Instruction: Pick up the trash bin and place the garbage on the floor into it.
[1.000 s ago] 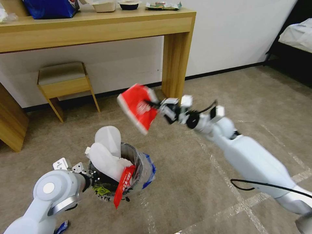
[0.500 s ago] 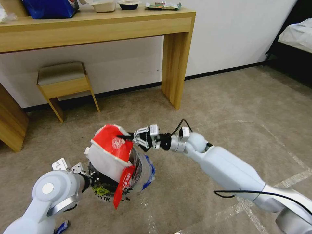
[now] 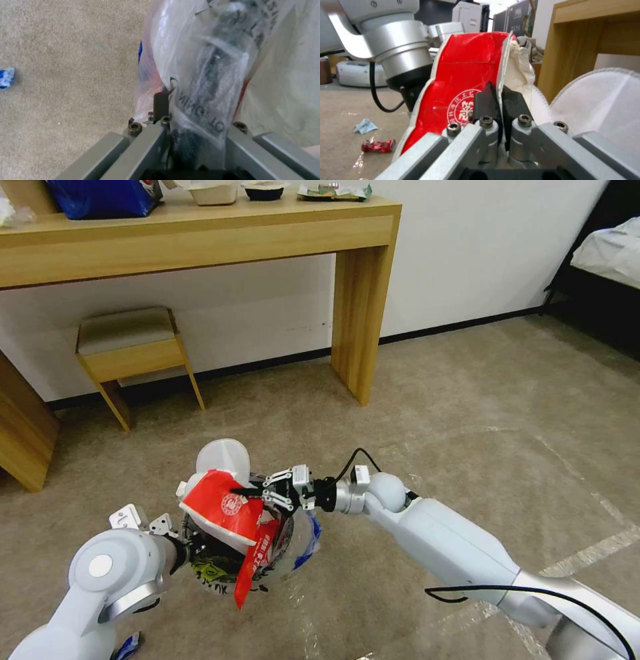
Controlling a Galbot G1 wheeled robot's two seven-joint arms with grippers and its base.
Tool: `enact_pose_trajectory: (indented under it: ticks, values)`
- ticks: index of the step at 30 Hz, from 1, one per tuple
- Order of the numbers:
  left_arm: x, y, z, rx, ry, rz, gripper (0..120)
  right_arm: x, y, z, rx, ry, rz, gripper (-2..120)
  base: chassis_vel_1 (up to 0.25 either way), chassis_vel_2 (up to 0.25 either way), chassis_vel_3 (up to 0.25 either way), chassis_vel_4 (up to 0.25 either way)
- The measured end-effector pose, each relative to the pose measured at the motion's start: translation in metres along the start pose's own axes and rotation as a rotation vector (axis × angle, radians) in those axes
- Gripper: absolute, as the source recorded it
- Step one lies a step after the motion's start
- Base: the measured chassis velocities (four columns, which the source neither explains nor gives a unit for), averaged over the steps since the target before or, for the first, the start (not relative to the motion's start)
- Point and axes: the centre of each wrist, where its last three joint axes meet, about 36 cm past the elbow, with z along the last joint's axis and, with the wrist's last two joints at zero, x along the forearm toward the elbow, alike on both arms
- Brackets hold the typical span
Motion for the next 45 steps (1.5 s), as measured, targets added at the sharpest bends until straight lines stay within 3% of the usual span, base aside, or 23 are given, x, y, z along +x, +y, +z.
enact_pose_trajectory:
  ticks: [11, 38, 44, 45]
  values:
    - [0.002, 0.0, 0.001, -0.002, 0.004, 0.007, 0, -0.015, 0.0, 0.029, -0.001, 0.028, -0.007, 0, 0.0, 0.0, 0.0, 0.0]
    - [0.007, 0.0, 0.008, -0.011, 0.01, 0.012, 0, 0.016, -0.005, 0.063, 0.013, 0.112, 0.106, 0, 0.0, 0.0, 0.0, 0.0]
    - [0.007, 0.001, 0.008, -0.012, 0.01, 0.01, 0, 0.015, -0.001, 0.068, 0.012, 0.117, 0.138, 18, 0.0, 0.0, 0.0, 0.0]
    - [0.007, 0.001, 0.008, -0.013, 0.008, 0.01, 0, 0.015, -0.001, 0.067, 0.009, 0.111, 0.14, 26, 0.0, 0.0, 0.0, 0.0]
